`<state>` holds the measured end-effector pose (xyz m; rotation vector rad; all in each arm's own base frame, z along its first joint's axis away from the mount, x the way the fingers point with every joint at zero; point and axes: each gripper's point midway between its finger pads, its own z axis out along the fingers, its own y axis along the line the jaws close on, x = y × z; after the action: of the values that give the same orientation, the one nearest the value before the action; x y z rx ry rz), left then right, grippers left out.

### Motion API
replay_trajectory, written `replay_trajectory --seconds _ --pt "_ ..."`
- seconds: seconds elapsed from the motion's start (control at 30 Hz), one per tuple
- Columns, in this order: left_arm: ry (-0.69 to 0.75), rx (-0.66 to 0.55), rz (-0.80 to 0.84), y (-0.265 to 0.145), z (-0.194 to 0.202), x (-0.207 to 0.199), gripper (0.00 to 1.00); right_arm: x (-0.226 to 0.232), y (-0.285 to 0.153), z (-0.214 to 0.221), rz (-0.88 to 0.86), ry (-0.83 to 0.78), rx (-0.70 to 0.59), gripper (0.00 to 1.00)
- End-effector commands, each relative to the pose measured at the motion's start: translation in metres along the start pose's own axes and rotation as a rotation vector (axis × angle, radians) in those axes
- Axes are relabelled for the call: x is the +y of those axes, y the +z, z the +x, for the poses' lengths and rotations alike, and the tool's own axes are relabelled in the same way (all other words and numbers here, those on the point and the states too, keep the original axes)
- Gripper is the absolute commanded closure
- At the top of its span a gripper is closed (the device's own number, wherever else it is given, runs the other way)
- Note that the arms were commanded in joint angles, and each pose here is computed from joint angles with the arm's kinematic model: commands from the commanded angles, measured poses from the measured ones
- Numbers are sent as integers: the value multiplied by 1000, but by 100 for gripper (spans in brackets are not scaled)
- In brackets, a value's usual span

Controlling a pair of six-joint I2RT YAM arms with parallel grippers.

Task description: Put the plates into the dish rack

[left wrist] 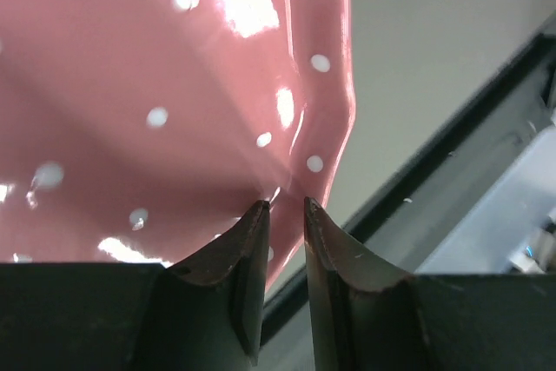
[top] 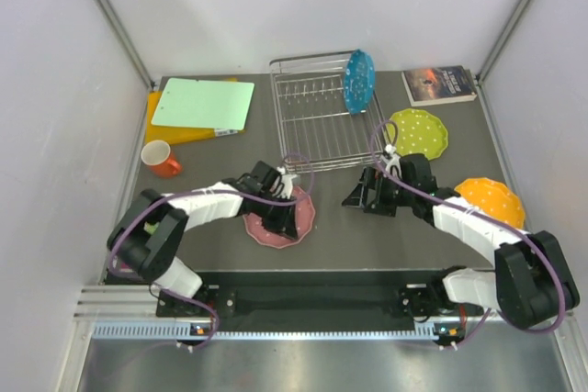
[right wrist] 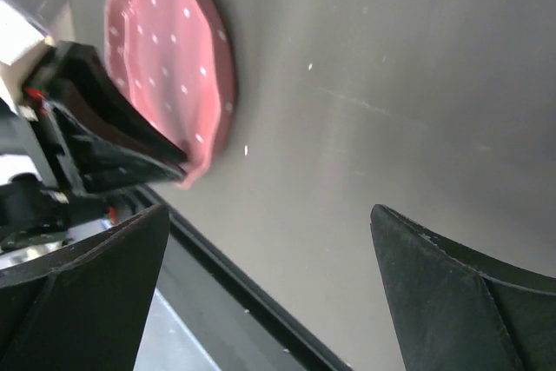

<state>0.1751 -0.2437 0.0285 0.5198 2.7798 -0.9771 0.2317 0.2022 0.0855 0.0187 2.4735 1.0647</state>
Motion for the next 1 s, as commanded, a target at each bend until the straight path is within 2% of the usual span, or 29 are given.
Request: replay_trajectory --seconds 0.0,0.07,0.13,0.27,0.33,0.43,0.5,0.53,0.57,0.6,0.67,0.8,0.97 --pt "-31 189 -20 38 26 -9 71 7 4 4 -73 92 -20 0" --pt "3 195 1 49 7 -24 70 -4 4 19 -44 131 0 0" --pt "36 230 -11 66 8 -27 70 -12 -1 30 -14 138 11 0" --pt "101 172 33 79 -8 -50 68 -20 -7 37 24 123 -2 0" --pt "115 178 55 75 -9 -59 65 -19 -9 35 21 124 -13 0" --pt "183 149 78 46 -14 -76 59 -22 -8 35 30 134 -18 0" --pt "288 40 84 10 -29 -93 55 -23 -6 35 38 147 -16 1" --pt "342 -58 84 -17 -40 -105 53 -24 -5 35 40 161 -16 0" --pt "353 -125 50 -31 -49 -103 49 -26 -3 35 49 171 -11 0" --pt "351 -225 -58 -44 -65 -89 48 -26 -2 34 49 176 -11 0" --pt "311 -370 -144 -76 -78 -73 45 -28 2 36 57 203 5 0" --pt "65 -552 -341 -113 -93 -14 46 -26 14 38 33 246 34 0" --pt "-184 -543 -412 -117 -79 46 40 -19 32 38 -3 285 79 0"
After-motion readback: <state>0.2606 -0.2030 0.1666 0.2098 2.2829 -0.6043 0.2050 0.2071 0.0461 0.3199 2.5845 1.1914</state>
